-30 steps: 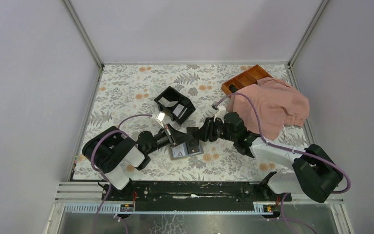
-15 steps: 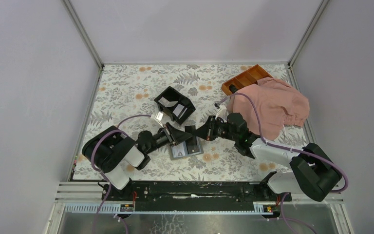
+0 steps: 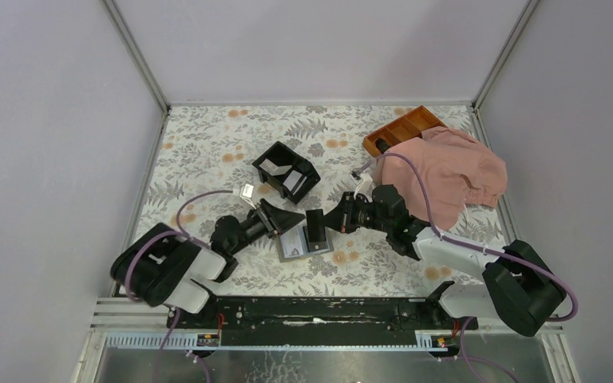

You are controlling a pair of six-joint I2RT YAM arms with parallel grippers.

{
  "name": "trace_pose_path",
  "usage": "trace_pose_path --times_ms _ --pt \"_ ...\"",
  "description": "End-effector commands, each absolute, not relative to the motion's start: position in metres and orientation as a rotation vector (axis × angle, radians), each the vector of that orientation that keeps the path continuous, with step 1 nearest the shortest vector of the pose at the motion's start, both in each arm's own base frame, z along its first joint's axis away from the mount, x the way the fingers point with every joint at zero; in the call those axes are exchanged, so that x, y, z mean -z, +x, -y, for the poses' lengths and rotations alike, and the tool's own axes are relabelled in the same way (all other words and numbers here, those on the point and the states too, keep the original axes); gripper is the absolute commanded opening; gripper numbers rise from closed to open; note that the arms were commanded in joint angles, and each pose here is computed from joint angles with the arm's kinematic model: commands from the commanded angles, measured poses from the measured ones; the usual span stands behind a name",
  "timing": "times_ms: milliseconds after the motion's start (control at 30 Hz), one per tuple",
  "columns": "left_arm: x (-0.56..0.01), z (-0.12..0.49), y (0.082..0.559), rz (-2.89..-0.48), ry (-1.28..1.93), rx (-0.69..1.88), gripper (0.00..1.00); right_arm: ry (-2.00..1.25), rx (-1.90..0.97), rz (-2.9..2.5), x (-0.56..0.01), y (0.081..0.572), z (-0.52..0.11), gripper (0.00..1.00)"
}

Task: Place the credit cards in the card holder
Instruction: Pick up the credit card from the storage box, then turn over the card slot in the card holder.

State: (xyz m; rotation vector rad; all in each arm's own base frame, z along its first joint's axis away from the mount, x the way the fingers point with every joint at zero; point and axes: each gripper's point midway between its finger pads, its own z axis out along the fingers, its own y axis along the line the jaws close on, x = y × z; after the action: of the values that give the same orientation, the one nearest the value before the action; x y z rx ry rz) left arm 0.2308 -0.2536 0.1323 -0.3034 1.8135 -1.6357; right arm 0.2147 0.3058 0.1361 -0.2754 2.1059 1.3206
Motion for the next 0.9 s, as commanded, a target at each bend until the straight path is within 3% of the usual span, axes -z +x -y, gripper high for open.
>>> trace_pose_path --times_ms 0,167,267,467,867 --pt "-0.118 0.235 0.245 -1.863 -0.348 1.417 0.56 -0.304 -1.226 -2.058 -0.157 0.227 -0.303 0.00" --pt "-0.105 0.213 0.250 -1.956 -0.357 1.155 0.54 -0.293 -1.056 -2.150 -0.140 0.240 -0.292 0.00" --pt "-0.101 0.204 0.247 -1.991 -0.342 1.075 0.48 -0.289 -0.992 -2.198 -0.128 0.245 -0.289 0.00" --pt "-0.082 0.199 0.232 -2.079 -0.304 1.010 0.34 -0.288 -0.892 -2.262 -0.112 0.253 -0.283 0.00" --pt "-0.057 0.191 0.216 -2.154 -0.297 0.958 0.21 -0.299 -0.796 -2.329 -0.094 0.263 -0.280 0.00"
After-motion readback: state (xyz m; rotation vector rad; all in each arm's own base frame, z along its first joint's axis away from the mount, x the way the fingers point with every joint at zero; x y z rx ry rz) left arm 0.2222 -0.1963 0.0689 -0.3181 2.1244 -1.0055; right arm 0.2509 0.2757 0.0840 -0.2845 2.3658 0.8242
